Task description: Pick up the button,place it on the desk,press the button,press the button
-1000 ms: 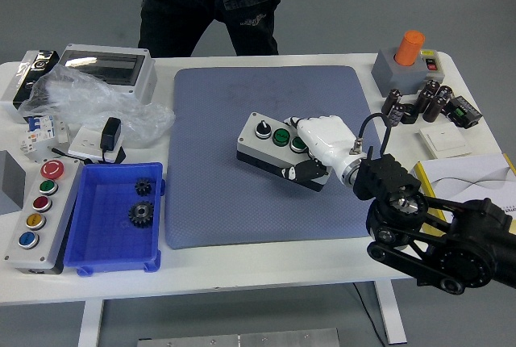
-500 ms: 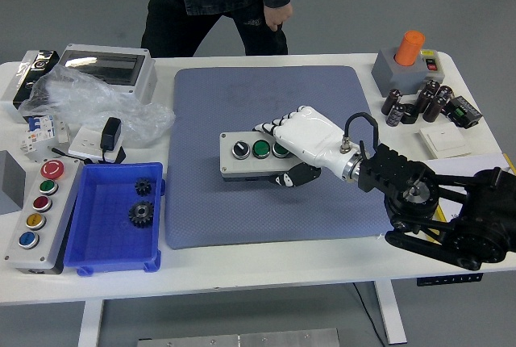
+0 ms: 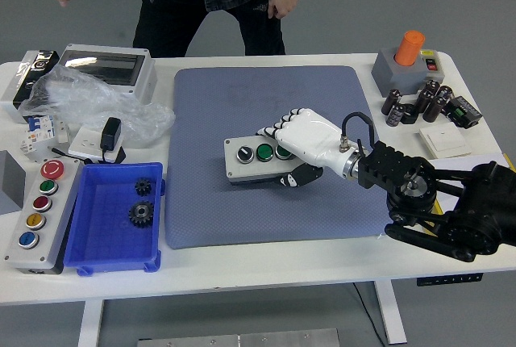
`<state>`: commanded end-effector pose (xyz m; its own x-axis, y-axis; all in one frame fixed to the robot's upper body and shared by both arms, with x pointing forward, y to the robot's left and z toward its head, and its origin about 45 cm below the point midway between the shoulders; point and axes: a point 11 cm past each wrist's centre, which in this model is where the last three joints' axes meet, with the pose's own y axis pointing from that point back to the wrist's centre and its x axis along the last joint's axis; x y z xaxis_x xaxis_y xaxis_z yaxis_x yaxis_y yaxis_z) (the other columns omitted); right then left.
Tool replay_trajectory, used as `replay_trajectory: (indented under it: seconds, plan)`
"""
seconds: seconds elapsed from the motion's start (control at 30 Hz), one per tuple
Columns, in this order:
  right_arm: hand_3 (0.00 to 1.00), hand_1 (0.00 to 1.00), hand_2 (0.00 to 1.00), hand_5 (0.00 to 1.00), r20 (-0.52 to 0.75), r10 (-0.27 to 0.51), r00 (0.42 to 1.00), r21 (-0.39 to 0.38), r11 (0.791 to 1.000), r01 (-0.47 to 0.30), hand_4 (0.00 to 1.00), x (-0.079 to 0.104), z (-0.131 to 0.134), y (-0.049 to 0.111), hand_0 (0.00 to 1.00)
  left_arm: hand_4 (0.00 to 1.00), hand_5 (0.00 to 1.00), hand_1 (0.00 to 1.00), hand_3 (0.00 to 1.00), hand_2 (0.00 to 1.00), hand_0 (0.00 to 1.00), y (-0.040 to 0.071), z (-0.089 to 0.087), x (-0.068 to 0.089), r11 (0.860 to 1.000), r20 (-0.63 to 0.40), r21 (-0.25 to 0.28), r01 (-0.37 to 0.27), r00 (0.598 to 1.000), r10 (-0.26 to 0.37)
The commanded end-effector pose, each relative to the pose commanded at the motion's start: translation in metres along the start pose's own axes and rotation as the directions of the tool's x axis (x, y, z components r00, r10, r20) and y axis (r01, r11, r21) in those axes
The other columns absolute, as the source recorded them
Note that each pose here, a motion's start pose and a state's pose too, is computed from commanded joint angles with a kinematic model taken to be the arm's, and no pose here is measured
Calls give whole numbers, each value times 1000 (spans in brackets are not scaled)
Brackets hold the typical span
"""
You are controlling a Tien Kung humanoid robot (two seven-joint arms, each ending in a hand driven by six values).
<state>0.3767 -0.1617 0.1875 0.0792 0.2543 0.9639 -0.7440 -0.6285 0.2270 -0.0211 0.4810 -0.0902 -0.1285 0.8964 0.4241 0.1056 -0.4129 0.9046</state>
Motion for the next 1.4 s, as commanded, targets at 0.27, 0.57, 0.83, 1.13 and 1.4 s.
replay_trajectory:
  seconds: [0.27, 0.57, 0.83, 1.13, 1.4]
  plan:
    - [395, 699, 689, 24, 14, -32, 999, -18, 999, 32, 529, -12, 5, -1, 724, 656, 356, 699, 646, 624, 669, 0, 1, 0, 1000, 0, -2, 0, 1000, 0]
    - [399, 701, 692, 28, 33, -48, 998, -44, 998, 49, 532, -16, 12, -1, 721, 658, 357, 698, 645, 624, 669, 0, 1, -1, 1000, 0, -2, 1, 1000, -1]
    - [400, 702, 697, 29, 43, -60, 997, -50, 997, 63, 544, -17, 15, -2, 724, 657, 353, 699, 646, 623, 669, 0, 1, -1, 1000, -3, -2, 1, 1000, -1]
    - [464, 716, 713, 22, 54, -72, 996, -60, 995, 75, 566, -16, 18, -2, 744, 657, 353, 699, 647, 623, 669, 0, 1, -2, 1000, -4, -4, 2, 1000, -2]
    - [667, 737, 755, 154, 71, -85, 994, -73, 993, 90, 697, -16, 20, -2, 755, 657, 352, 699, 647, 623, 669, 0, 0, -2, 1000, -3, -2, 2, 1000, -2]
